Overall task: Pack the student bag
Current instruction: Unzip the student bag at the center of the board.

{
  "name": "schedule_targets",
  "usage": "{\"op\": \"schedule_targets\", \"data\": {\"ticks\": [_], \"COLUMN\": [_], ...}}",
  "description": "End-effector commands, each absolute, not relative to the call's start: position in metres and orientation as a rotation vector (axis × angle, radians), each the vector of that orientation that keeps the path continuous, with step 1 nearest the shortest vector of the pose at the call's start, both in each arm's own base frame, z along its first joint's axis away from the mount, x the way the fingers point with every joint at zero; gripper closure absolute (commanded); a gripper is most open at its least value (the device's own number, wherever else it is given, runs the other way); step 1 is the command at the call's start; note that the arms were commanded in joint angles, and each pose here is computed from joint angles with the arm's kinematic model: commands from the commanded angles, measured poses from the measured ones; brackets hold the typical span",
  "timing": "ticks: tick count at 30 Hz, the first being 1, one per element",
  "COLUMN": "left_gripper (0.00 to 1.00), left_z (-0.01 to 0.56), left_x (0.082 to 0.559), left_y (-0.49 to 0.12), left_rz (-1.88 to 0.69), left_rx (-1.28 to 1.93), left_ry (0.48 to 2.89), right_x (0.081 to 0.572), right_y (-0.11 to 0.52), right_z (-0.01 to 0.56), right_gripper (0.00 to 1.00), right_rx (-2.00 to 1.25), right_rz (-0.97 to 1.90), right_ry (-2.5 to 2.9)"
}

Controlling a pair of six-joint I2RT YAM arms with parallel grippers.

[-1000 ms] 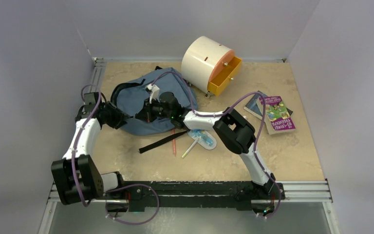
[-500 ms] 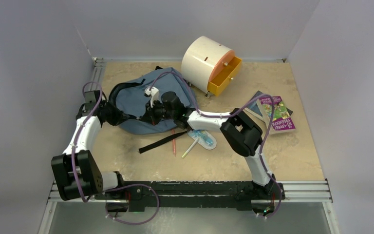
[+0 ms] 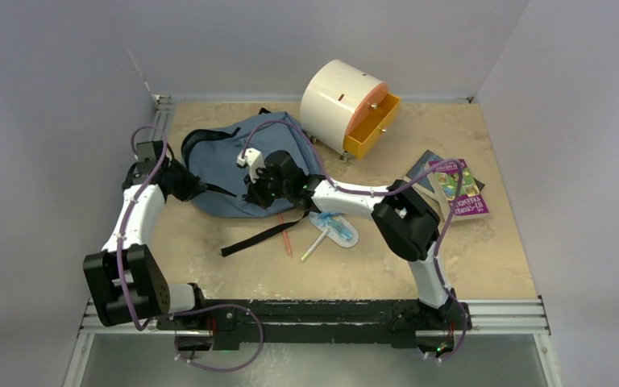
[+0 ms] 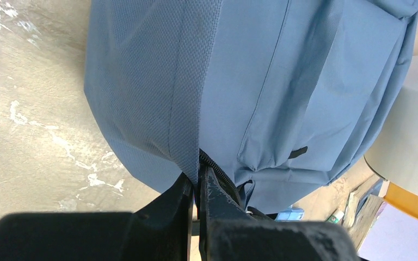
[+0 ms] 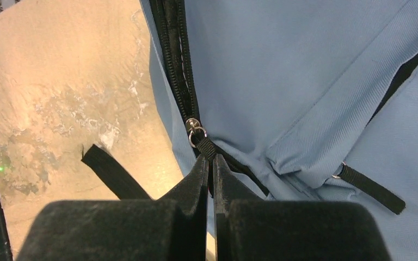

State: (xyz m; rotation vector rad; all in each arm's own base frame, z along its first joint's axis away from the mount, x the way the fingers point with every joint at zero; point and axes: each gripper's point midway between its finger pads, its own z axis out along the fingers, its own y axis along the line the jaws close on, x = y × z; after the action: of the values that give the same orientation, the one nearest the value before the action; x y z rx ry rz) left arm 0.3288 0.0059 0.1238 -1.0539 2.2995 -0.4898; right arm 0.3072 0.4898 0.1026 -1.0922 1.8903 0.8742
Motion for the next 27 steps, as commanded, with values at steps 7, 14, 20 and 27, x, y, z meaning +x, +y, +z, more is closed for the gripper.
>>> {"op": "schedule_targets", "data": {"ticks": [7,14,20,27], "left_gripper": [1.00,1.00,1.00,1.00], "left_z": [0.155,0.155,0.154,0.148], "left_x": [0.350,0.350,0.350,0.349], "left_y": [0.038,0.040,0.039,0.030], "left_rz": [-0.363,-0.356,-0.359,-0.413], "left_rx": [-1.004,-1.010,-1.008,-0.952], "left_ry": [2.171,2.168,2.171,2.203], "right_x": [0.320,0.333,0.338,0.328], "right_y": [0.450,0.426,0.419,0.430], "right_z": [0.094,0.076,0.078,0.117], "right_gripper": [1.00,1.00,1.00,0.85], "right_rx": [-1.104,-1.034,-0.984,-0.889], "right_rz": [0.610,0.439,0.403,0.566], "right_ry": [1.978,2.051,2.059,1.978]}}
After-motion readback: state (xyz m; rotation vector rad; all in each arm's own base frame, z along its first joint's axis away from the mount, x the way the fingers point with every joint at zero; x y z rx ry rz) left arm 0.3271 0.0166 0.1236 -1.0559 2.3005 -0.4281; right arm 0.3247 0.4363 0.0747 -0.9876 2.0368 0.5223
